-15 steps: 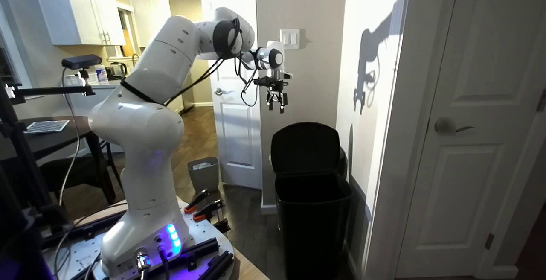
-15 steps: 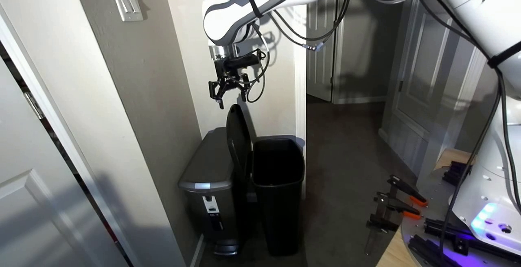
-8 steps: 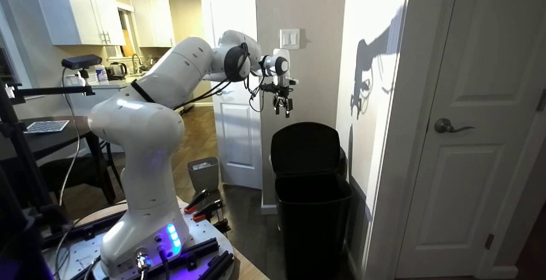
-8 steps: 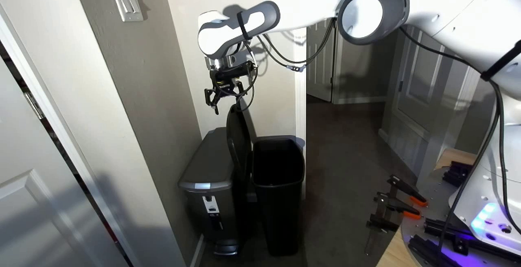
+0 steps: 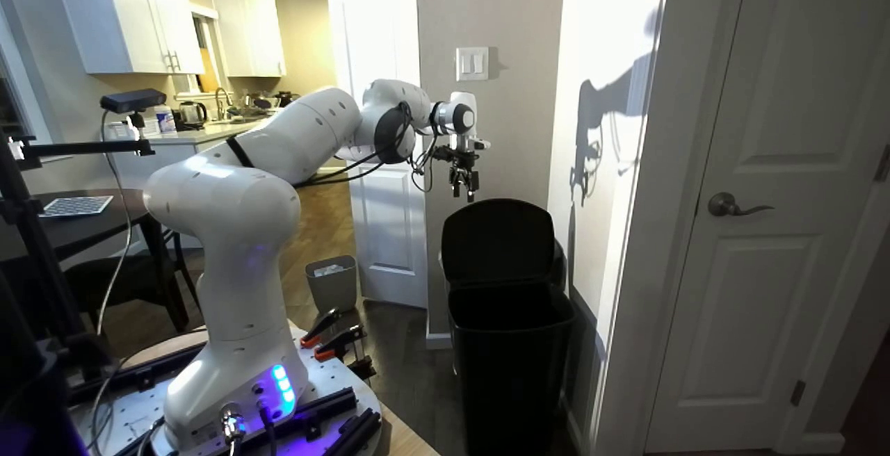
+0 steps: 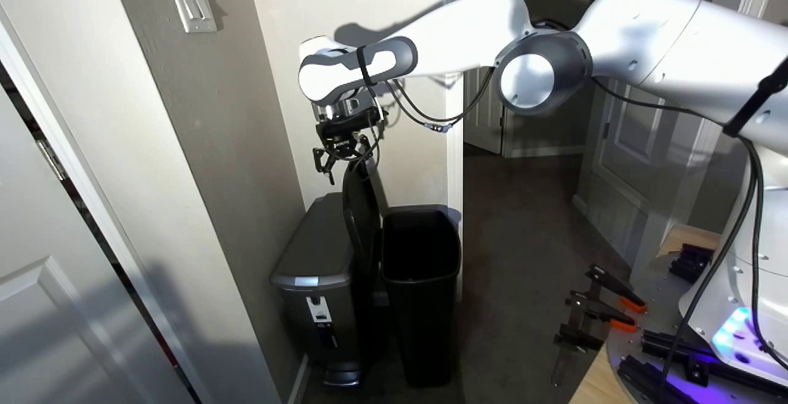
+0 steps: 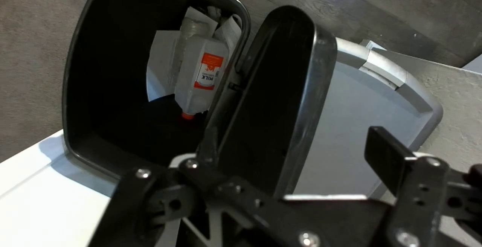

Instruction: Close the lid of the bin

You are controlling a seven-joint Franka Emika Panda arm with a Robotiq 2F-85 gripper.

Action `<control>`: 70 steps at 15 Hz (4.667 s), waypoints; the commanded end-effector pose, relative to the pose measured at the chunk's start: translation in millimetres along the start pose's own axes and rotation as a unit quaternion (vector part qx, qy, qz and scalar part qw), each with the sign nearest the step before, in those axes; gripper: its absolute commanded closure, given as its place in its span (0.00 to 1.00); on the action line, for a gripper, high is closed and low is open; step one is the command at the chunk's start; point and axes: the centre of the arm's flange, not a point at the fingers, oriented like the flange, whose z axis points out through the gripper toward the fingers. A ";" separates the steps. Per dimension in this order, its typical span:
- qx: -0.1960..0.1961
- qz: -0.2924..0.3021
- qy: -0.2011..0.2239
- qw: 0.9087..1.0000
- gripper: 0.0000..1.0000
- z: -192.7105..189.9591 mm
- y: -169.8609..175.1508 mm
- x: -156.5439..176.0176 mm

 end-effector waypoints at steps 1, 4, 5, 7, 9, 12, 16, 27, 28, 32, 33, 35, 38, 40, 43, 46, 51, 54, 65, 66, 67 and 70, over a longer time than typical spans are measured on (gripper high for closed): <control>-0.007 0.036 -0.012 0.999 0.00 -1.4 -23.5 42.3; -0.016 0.053 -0.015 0.998 0.00 5.9 -19.8 43.9; -0.023 0.055 -0.019 0.998 0.00 8.7 -18.1 43.6; -0.037 0.062 -0.027 0.997 0.00 12.2 -15.2 42.1; -0.048 0.067 -0.032 0.996 0.00 13.7 -11.8 41.1; -0.060 0.072 -0.038 0.995 0.00 13.2 -6.6 39.5; -0.060 0.073 -0.040 0.995 0.00 8.4 -2.1 37.4; -0.010 0.122 -0.016 0.992 0.00 3.3 -10.1 65.6; -0.011 0.129 -0.014 0.992 0.00 4.4 -8.5 67.9; -0.031 0.162 -0.007 0.986 0.00 8.8 2.2 75.7; -0.040 0.169 -0.006 0.985 0.00 9.9 5.5 75.0; -0.055 0.177 -0.003 0.983 0.00 10.8 10.8 73.8; -0.070 0.181 0.000 0.981 0.00 8.2 15.6 70.5; -0.083 0.184 0.001 0.979 0.00 5.4 18.3 67.7; -0.110 0.185 0.003 0.977 0.00 2.3 21.9 64.0; -0.141 0.181 0.001 0.973 0.00 0.6 24.7 59.1; -0.190 0.170 -0.011 0.967 0.00 7.4 26.0 47.8; -0.214 0.164 -0.022 0.963 0.00 13.5 27.3 42.5; -0.372 0.099 -0.131 0.914 0.00 27.4 43.5 13.9; -0.382 0.093 -0.135 0.909 0.00 26.6 44.5 11.6; -0.383 0.084 -0.136 0.910 0.00 26.5 44.1 10.8; -0.356 0.057 -0.143 0.922 0.00 25.6 39.9 9.0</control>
